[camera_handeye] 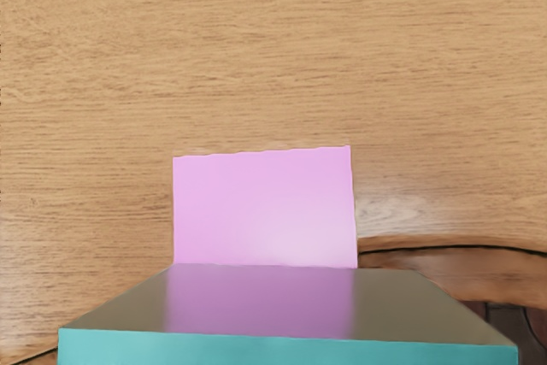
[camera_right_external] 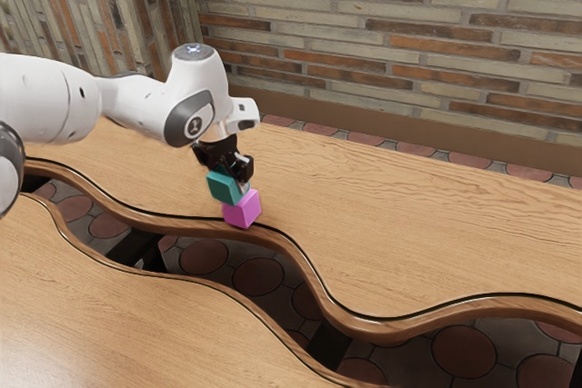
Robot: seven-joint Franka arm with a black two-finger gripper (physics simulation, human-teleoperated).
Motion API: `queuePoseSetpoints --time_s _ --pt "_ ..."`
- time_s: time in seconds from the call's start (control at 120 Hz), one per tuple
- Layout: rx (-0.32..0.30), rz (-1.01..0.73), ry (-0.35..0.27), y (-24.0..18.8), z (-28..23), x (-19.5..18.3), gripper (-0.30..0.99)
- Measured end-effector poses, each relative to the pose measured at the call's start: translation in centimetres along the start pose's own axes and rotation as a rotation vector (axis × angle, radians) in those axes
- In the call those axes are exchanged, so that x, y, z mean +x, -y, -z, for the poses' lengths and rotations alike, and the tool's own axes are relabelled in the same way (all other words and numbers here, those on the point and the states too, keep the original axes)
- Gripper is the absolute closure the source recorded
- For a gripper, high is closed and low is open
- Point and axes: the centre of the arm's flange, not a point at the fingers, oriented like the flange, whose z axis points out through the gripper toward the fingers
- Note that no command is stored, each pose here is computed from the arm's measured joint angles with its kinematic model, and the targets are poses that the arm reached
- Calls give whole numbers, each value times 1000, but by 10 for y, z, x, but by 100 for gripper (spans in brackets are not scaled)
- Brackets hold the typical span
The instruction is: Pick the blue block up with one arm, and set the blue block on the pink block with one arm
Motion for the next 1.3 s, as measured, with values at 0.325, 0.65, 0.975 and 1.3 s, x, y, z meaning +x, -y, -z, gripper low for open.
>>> queuePoseSetpoints --time_s 0.325,0.65,0.975,1.3 --pt "-1 -21 -3 5 -9 21 37" --pt "-13 -34 6 8 -20 26 25" --pt "-10 -79 -207 -6 181 11 6" --pt "-94 -19 -25 -8 256 -80 1"
